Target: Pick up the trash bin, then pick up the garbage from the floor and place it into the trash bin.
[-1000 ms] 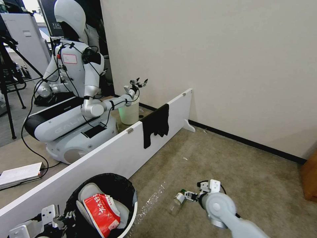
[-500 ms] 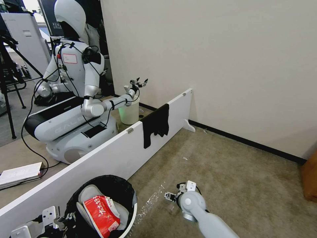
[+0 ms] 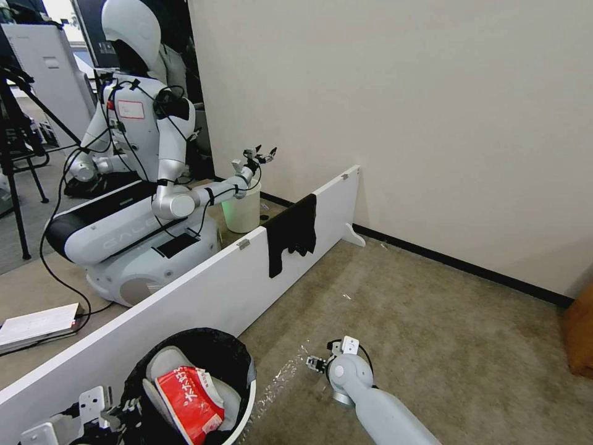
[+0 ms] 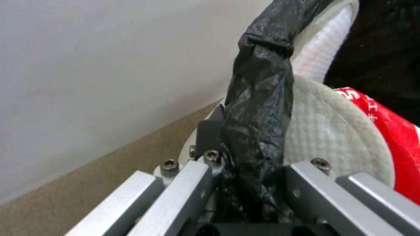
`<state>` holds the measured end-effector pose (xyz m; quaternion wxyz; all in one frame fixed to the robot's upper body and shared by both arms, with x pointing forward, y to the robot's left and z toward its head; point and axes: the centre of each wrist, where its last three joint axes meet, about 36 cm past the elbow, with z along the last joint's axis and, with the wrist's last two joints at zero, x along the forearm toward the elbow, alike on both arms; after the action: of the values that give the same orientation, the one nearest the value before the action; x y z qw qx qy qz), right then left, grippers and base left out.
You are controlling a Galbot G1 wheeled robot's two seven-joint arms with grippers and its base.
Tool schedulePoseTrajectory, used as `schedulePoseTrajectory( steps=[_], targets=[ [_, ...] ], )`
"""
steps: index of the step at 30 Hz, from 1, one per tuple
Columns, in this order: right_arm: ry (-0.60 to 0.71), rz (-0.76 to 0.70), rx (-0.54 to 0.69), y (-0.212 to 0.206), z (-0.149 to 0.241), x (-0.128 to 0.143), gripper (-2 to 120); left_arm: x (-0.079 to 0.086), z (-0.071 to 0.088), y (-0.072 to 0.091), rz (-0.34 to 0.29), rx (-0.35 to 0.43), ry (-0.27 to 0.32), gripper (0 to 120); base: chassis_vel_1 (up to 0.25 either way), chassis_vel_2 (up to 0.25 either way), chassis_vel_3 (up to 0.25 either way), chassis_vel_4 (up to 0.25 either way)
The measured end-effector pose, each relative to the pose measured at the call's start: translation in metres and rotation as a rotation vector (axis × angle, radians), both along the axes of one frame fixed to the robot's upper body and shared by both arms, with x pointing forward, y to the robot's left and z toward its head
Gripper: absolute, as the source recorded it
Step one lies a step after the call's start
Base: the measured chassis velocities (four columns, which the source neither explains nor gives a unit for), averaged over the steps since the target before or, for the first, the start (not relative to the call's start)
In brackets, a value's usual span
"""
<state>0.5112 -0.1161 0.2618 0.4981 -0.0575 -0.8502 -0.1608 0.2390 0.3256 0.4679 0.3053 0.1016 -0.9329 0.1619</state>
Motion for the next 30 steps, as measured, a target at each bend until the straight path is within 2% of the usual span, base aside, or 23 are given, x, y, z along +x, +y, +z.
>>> schedulePoseTrajectory(
  steps=[22,25,27,28,30],
  targets=[
    [0.018,0.030,-0.043,0.002,-0.031,0.012,99,0.001,0.000,-0.001,-0.005,-0.002,-0.006,1,0.000,0.000,0.000,0.000],
    [0.020,0.036,-0.044,0.003,-0.036,0.014,94,0.000,0.000,-0.001,-0.005,-0.002,-0.007,1,0.000,0.000,0.000,0.000],
    [0.024,0.036,-0.047,0.004,-0.042,0.014,84,0.000,0.000,-0.001,-0.006,-0.002,-0.007,1,0.000,0.000,0.000,0.000],
    [0.024,0.036,-0.047,0.004,-0.042,0.014,84,0.000,0.000,-0.001,-0.006,-0.002,-0.007,1,0.000,0.000,0.000,0.000],
    [0.029,0.039,-0.051,0.003,-0.048,0.012,73,0.000,-0.001,-0.001,-0.006,-0.003,-0.008,1,0.000,0.000,0.000,0.000]
  ],
)
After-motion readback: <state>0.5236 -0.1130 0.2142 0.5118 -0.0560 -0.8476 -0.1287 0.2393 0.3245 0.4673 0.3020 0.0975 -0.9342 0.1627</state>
